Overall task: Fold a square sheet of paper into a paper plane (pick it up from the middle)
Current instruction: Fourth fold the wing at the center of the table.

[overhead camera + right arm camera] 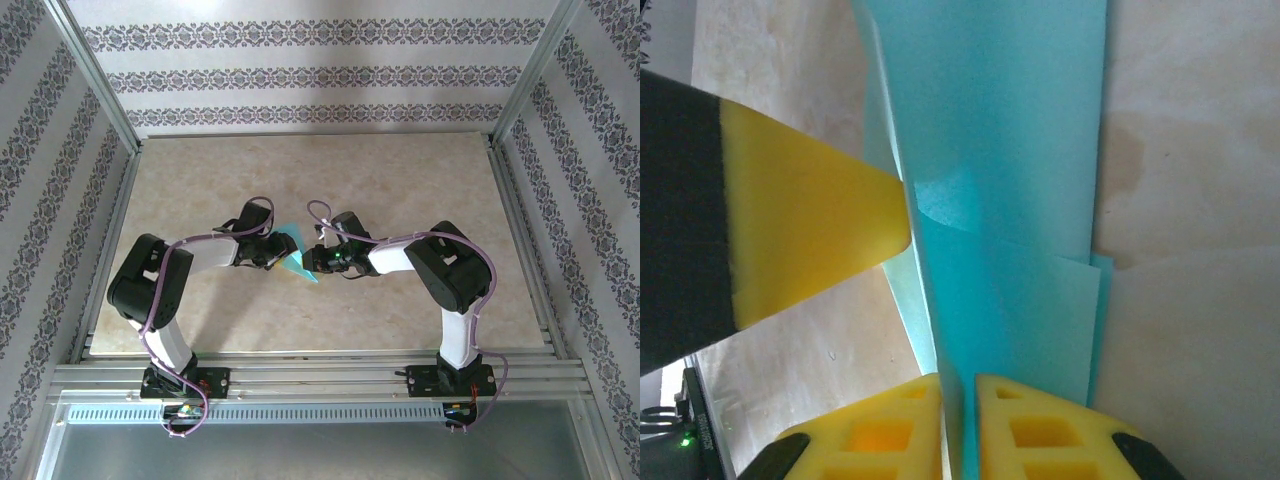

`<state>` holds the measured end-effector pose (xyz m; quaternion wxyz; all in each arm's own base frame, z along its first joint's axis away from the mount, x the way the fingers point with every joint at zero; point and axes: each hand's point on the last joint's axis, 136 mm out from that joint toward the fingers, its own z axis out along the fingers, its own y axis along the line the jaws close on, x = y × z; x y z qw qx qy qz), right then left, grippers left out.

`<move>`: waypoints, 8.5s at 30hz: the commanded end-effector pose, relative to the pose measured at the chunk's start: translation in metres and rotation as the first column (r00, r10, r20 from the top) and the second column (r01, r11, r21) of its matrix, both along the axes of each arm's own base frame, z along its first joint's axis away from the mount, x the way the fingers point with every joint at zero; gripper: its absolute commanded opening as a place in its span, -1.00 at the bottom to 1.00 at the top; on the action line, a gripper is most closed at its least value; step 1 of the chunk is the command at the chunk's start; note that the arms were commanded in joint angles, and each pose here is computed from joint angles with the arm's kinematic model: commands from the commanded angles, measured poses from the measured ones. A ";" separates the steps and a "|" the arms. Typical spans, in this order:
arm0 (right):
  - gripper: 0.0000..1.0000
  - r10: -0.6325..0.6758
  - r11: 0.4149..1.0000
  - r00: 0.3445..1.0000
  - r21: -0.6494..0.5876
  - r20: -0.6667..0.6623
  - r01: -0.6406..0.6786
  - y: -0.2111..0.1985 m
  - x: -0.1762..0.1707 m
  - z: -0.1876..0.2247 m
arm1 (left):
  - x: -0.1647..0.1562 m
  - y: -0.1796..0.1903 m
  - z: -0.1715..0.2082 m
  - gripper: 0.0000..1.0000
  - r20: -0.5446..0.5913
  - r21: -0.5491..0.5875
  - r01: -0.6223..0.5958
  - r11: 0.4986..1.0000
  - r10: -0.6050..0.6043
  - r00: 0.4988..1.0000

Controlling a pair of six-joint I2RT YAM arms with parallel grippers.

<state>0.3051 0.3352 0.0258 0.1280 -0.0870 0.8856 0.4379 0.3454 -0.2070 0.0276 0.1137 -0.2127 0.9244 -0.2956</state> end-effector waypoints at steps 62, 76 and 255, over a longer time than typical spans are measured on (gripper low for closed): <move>-0.76 0.140 0.976 0.981 -0.184 0.131 -0.115 -0.006 -0.008 -0.014 | -0.042 0.028 -0.054 0.22 -0.268 0.259 0.045 0.965 0.027 0.963; -0.79 0.102 0.994 0.995 -0.039 0.009 -0.102 -0.008 -0.005 -0.010 | 0.001 -0.013 0.017 0.29 0.025 0.079 0.144 0.986 -0.146 0.989; -0.79 -0.014 0.928 0.992 -0.371 -0.123 -0.033 -0.046 -0.026 -0.057 | 0.030 -0.034 0.004 -0.54 0.158 -0.204 0.238 0.950 -0.208 0.965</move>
